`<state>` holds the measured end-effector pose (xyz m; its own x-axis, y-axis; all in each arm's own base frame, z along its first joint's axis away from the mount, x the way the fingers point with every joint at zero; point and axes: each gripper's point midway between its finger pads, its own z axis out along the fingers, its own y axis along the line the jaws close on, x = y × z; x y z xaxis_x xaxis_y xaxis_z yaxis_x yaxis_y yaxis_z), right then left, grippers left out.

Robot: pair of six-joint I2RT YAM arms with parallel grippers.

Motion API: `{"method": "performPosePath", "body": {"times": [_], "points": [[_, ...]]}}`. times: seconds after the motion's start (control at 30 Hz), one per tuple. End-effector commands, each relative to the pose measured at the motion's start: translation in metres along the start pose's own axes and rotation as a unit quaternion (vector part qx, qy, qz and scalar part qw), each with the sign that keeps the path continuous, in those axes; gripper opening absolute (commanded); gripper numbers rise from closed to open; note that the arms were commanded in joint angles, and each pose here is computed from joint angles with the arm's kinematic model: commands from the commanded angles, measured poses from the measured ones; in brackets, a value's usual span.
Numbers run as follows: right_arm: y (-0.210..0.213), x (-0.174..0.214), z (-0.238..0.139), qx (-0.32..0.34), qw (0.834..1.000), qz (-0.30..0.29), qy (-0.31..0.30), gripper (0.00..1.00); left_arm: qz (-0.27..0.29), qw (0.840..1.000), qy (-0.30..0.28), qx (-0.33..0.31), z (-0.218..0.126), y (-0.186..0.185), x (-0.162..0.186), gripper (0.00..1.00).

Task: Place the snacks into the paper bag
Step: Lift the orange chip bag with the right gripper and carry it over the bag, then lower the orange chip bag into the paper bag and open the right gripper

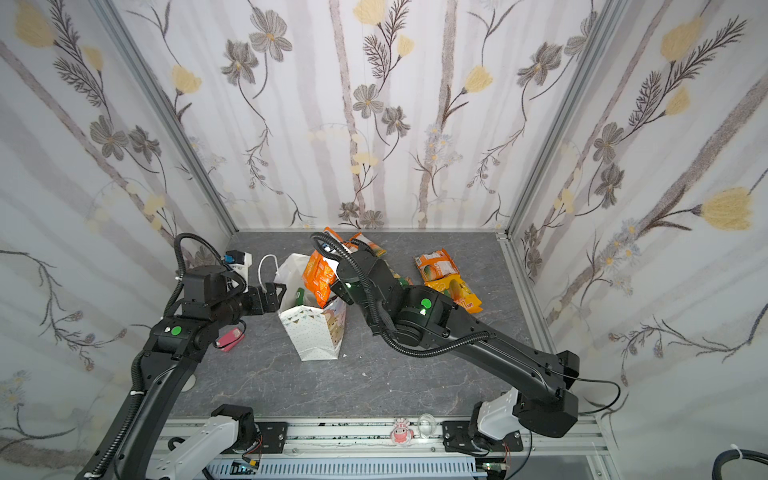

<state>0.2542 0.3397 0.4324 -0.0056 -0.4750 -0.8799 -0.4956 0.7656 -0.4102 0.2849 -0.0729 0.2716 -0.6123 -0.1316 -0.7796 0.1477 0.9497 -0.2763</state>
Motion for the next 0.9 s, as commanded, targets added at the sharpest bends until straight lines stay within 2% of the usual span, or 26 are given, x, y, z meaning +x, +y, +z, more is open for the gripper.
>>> {"method": "performPosePath", "body": {"times": [0.0, 0.3, 0.87], "points": [[-0.012, -0.014, 0.001, 0.059, 0.998, -0.026, -0.006, 0.0, 0.001, 1.0, -0.002, 0.007, 0.001, -0.002, -0.001, 0.98], [0.009, -0.005, 0.029, 0.091, 0.991, -0.092, 0.019, 0.0, 0.003, 1.0, -0.016, 0.003, -0.006, -0.001, -0.002, 0.99], [0.054, 0.017, 0.076, 0.077, 0.986, -0.141, 0.04, 0.0, 0.003, 1.0, -0.008, -0.004, -0.002, 0.001, 0.0, 1.0]]}}
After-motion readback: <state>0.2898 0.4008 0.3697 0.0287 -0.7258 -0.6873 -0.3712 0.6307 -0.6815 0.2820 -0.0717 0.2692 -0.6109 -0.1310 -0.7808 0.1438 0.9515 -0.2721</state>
